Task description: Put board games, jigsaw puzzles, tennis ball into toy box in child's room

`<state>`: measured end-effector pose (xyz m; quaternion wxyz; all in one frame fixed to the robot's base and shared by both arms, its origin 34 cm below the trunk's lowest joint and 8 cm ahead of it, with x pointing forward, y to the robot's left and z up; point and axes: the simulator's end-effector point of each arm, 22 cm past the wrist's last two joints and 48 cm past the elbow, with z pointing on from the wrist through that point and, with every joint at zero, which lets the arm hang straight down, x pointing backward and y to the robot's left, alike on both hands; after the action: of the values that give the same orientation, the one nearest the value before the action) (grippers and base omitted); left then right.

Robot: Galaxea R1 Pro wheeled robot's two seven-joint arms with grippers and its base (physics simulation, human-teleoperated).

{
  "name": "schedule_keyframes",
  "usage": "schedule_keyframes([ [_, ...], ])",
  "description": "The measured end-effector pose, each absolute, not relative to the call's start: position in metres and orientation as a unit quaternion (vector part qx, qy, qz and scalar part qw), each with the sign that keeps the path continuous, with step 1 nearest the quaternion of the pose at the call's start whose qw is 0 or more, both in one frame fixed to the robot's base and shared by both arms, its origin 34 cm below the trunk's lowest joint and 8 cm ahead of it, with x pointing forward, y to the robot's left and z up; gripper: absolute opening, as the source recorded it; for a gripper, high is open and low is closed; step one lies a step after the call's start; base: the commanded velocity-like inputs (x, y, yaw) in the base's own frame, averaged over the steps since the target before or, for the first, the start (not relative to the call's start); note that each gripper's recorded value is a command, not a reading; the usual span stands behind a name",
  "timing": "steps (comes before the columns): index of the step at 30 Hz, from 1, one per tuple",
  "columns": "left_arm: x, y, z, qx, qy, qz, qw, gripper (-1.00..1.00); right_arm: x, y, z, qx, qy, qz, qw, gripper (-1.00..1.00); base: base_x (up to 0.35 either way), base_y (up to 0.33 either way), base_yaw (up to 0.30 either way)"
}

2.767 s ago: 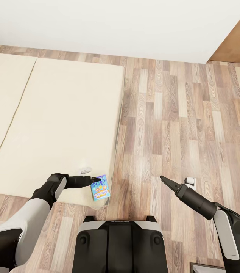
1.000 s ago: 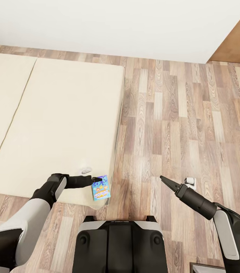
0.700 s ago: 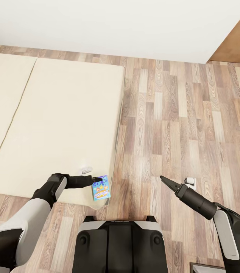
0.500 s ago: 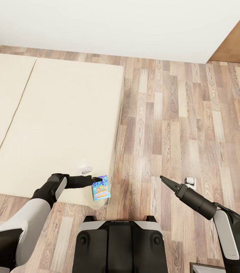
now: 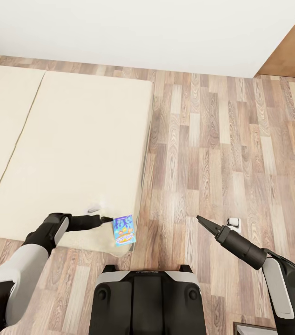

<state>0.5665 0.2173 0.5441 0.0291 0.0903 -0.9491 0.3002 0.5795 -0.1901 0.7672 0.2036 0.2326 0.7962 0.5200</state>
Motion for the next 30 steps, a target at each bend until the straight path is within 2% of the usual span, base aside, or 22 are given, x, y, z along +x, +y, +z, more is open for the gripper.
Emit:
schedule_keyframes([
  [5, 0.569, 0.267, 0.547, 0.097, -0.956, 0.278, 0.021, 1.00, 0.579, -0.190, 0.767, 0.233, 0.797, 0.520, 0.204, 1.00, 0.000, 0.000, 0.000],
  [10, 0.575, 0.300, 0.562, 0.101, -0.950, 0.294, 0.011, 1.00, 0.579, -0.190, 0.767, 0.233, 0.796, 0.520, 0.204, 1.00, 0.000, 0.000, 0.000],
  [23, 0.586, 0.295, 0.662, 0.105, -0.853, 0.511, -0.017, 1.00, 0.579, -0.190, 0.766, 0.234, 0.798, 0.518, 0.203, 1.00, 0.000, 0.000, 0.000],
  [26, 0.587, 0.297, 0.678, 0.107, -0.835, 0.539, -0.020, 1.00, 0.579, -0.189, 0.765, 0.234, 0.798, 0.518, 0.203, 1.00, 0.000, 0.000, 0.000],
  [30, 0.587, 0.319, 0.682, 0.114, -0.842, 0.526, -0.023, 1.00, 0.579, -0.188, 0.765, 0.233, 0.798, 0.518, 0.203, 1.00, 0.000, 0.000, 0.000],
])
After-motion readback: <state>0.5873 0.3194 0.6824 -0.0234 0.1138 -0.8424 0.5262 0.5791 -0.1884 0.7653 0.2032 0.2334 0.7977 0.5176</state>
